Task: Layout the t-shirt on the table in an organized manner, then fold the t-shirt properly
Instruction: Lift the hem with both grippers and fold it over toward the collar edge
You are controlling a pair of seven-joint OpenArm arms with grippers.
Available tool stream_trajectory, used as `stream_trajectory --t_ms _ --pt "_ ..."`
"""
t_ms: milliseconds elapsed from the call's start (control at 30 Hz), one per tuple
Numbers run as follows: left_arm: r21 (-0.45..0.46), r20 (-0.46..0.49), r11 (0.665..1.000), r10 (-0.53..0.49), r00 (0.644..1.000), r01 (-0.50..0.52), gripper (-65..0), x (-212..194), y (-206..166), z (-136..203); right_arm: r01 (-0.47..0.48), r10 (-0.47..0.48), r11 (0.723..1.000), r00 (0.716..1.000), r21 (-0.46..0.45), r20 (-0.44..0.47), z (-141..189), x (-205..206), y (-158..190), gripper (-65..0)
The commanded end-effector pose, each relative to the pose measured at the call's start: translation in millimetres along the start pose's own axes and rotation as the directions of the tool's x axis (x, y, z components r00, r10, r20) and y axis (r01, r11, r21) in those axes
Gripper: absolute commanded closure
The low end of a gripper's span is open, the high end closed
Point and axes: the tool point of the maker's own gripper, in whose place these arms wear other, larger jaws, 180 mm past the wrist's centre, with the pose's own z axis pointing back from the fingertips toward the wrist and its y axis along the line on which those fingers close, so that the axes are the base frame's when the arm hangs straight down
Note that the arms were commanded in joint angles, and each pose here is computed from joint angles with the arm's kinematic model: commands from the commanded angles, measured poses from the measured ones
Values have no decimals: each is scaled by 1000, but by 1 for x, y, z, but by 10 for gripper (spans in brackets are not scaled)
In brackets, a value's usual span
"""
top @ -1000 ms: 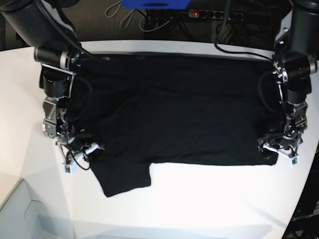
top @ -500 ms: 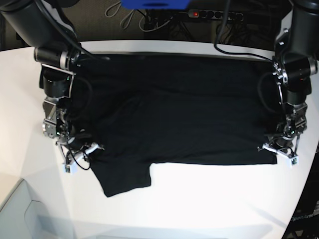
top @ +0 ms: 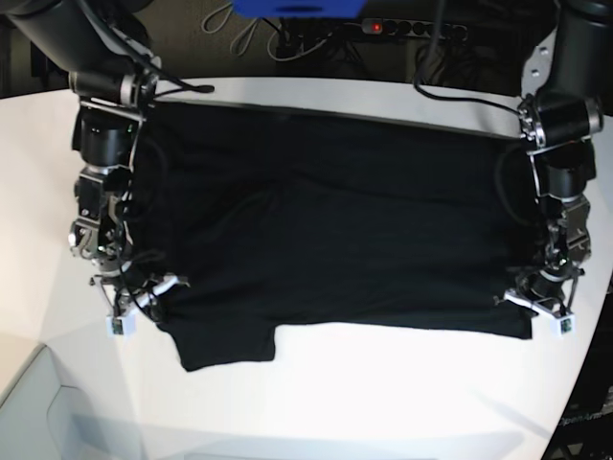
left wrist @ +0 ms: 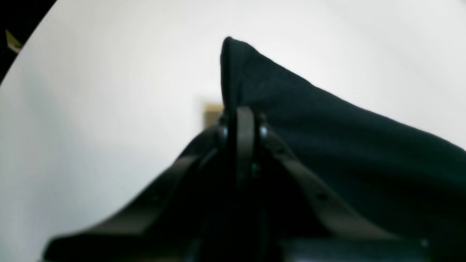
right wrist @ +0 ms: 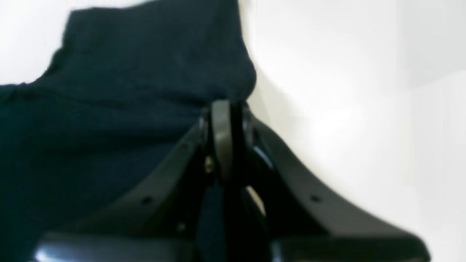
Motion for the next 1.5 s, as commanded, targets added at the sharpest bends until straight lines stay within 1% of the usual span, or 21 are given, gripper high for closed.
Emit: stream_trajectory --t_ms 0,67,100,200,267,333,433,567,600,667,767,833,900,967,1100,1167,1233,1333,1467 --pt "7 74 1000 -4 997 4 0 30 5 1 -3 2 1000 996 5 84 1 30 1 0" --pt "1 88 1000 -5 996 4 0 32 3 3 -15 15 1000 995 2 100 6 31 3 0" --pt "-9 92 1000 15 996 -14 0 30 -2 3 -23 23 1000 994 -1 109 10 32 3 0" --pt "-39 59 996 85 995 -83 0 33 -8 6 -54 55 998 988 -15 143 22 37 3 0" --pt "-59 53 993 101 994 -97 0 42 -12 9 -67 69 998 984 -17 163 30 39 7 0" --pt "-60 53 994 91 994 -87 0 43 -10 15 -76 78 997 980 -17 182 36 41 13 0" --pt "-77 92 996 61 994 -54 0 53 -15 24 -102 106 994 971 -27 216 51 46 17 0" --pt "-92 93 996 19 995 -10 0 52 -21 36 -120 123 992 958 -29 261 67 53 28 0" --pt "-95 98 995 11 995 -1 0 54 -23 38 -121 124 992 956 -29 266 72 51 30 0" --pt "-96 98 995 1 995 8 0 51 -23 42 -95 95 995 953 -13 286 79 51 33 0" --pt "-65 112 998 31 993 -24 0 49 -6 50 -58 52 998 958 12 282 88 49 34 0" --pt "-45 129 998 50 990 -44 0 51 5 56 -27 25 1000 959 3 281 97 49 23 0" --pt "-39 134 997 68 989 -64 0 48 7 59 -9 6 1000 959 8 284 103 50 21 0" --pt "-35 143 998 65 988 -61 0 47 9 63 3 -9 1000 959 23 282 112 48 24 0" --pt "-37 152 999 34 988 -29 0 42 7 75 -14 6 1000 961 27 278 129 41 31 0" --pt "-45 154 999 36 987 -29 0 40 2 77 -25 16 999 962 27 274 135 37 34 0" --pt "-43 131 999 39 991 -33 0 31 2 80 -32 24 999 962 26 271 142 32 37 0" --pt "-20 125 998 67 990 -65 0 26 13 90 -30 22 999 965 25 262 152 23 42 0" --pt "-6 111 996 93 989 -93 0 24 16 101 -37 30 999 970 25 242 163 12 45 0"
